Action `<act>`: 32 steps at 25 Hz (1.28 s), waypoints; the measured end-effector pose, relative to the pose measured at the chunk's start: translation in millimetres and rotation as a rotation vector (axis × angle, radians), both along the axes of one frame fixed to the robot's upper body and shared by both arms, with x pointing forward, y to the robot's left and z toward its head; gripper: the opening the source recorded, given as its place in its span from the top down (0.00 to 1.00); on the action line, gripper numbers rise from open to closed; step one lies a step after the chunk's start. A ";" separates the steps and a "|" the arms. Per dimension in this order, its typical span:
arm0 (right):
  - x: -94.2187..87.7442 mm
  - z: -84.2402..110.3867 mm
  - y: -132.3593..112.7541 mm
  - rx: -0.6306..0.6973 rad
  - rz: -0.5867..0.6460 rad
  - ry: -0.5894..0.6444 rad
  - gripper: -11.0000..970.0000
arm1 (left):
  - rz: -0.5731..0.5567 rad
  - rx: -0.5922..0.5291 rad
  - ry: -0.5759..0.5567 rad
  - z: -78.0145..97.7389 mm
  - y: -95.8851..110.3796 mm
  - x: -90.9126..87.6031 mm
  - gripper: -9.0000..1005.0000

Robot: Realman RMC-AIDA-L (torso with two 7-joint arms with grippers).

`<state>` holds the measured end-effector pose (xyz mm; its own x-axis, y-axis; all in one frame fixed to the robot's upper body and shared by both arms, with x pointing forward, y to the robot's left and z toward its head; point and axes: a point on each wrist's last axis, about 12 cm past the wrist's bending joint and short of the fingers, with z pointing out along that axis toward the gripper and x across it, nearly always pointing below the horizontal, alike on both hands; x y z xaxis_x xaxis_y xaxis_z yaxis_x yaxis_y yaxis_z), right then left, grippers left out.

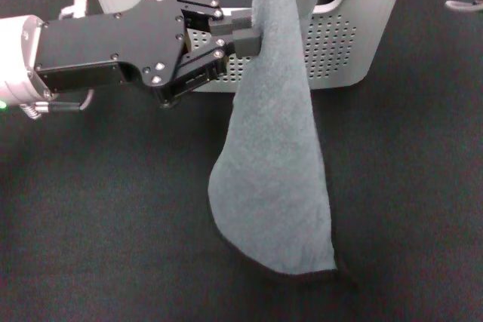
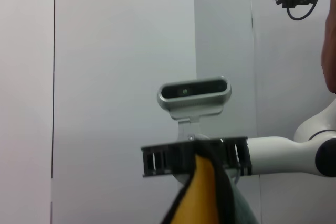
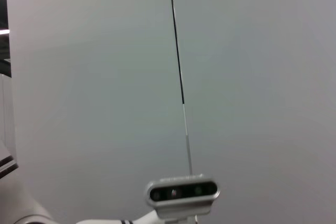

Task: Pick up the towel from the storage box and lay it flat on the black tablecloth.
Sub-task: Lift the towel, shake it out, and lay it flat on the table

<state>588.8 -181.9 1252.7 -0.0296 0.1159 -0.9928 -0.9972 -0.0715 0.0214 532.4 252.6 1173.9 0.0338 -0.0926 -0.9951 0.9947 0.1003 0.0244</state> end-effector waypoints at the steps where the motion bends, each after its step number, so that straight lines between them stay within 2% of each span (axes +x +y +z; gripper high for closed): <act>1: 0.7 1.4 -0.5 0.003 -0.003 -0.001 0.98 | -0.002 0.001 0.002 -0.9 -0.7 0.0 0.86; 6: 3.2 5.4 0.0 0.000 -0.006 -0.007 0.98 | -0.014 -0.017 0.034 -6.6 -5.1 0.6 0.85; 13: 0.3 7.7 4.3 -0.012 0.039 -0.018 0.98 | -0.034 -0.035 0.051 -14.7 -11.2 -0.3 0.72; 21: -9.5 14.6 0.3 -0.002 0.059 -0.044 0.98 | -0.039 -0.051 0.055 -20.9 -14.6 -2.1 0.72; 31: -6.8 21.2 -15.9 0.035 -0.001 -0.052 0.98 | -0.066 -0.040 0.042 -24.8 -20.5 -4.0 0.73; 32: -6.7 21.5 -17.0 0.036 -0.004 -0.052 0.98 | -0.069 -0.038 0.039 -25.3 -20.9 -4.3 0.75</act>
<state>582.1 -198.9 1274.1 0.0226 0.1513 -0.9882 -0.9972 -0.0674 -0.0331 528.1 231.6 1148.6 -0.0126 -0.1306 -0.9914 0.9994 0.0318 -0.0169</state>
